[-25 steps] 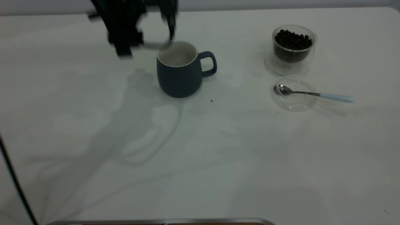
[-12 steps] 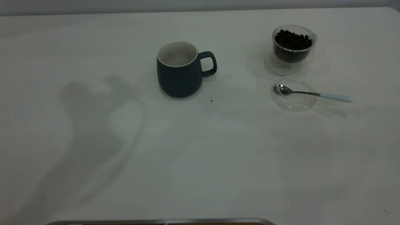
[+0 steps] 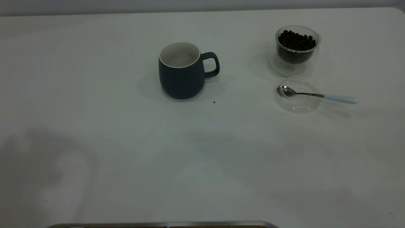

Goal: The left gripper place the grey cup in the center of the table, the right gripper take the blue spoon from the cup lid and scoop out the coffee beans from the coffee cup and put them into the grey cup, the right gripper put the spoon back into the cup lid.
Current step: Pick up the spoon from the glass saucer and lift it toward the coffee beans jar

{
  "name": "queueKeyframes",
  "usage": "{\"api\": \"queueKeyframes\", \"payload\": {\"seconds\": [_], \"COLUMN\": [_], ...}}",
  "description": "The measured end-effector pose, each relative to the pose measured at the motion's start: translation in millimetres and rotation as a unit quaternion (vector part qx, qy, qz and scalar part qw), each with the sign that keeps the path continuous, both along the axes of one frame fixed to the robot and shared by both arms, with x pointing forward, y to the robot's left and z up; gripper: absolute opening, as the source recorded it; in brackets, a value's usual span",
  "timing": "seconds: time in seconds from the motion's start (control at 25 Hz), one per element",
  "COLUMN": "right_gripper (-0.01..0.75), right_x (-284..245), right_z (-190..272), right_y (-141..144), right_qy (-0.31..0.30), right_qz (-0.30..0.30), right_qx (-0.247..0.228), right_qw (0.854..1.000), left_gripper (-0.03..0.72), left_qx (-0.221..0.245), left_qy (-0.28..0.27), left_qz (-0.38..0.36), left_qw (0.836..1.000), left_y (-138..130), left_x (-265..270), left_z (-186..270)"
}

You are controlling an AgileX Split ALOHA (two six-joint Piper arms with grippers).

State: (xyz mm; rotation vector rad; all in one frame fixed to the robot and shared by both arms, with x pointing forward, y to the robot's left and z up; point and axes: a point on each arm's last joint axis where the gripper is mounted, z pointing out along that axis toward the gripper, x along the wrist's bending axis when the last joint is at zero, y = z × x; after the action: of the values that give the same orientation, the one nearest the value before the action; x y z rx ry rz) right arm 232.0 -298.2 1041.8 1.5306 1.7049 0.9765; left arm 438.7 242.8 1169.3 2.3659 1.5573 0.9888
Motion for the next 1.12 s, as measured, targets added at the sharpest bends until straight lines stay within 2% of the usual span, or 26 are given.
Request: {"api": "queueKeyframes", "payload": {"seconds": [0.2,0.36,0.56,0.8,0.96,1.12], "right_gripper": [0.240,0.240,0.240,0.240,0.240,0.240], "right_x": [0.0,0.0,0.0,-0.3,-0.3,-0.3], "right_z": [0.0,0.0,0.0,0.0,0.0,0.0], "right_y": [0.0,0.0,0.0,0.0,0.0,0.0], "right_qy": [0.000,0.000,0.000,-0.001,-0.001,-0.001], "right_qz": [0.000,0.000,0.000,0.000,0.000,0.000], "right_qx": [0.000,0.000,0.000,0.000,0.000,0.000], "right_qw": [1.000,1.000,1.000,1.000,1.000,1.000], "left_gripper": [0.548,0.548,0.548,0.548,0.548,0.548], "left_qx": [-0.135,-0.193,-0.209,-0.207,-0.210,-0.219], "left_qy": [0.002,0.018,0.035,0.068,0.062,0.039], "left_qz": [-0.060,-0.101,-0.110,-0.107,-0.108,-0.114], "left_qw": [0.989,0.976,0.971,0.970,0.970,0.968], "left_y": [10.7,19.9,34.0,43.6,47.2,50.0], "left_x": [-66.8,-111.0,-146.0,-167.8,-174.7,-179.9], "left_z": [5.8,-15.1,-58.6,-116.4,-136.7,-136.6]}}
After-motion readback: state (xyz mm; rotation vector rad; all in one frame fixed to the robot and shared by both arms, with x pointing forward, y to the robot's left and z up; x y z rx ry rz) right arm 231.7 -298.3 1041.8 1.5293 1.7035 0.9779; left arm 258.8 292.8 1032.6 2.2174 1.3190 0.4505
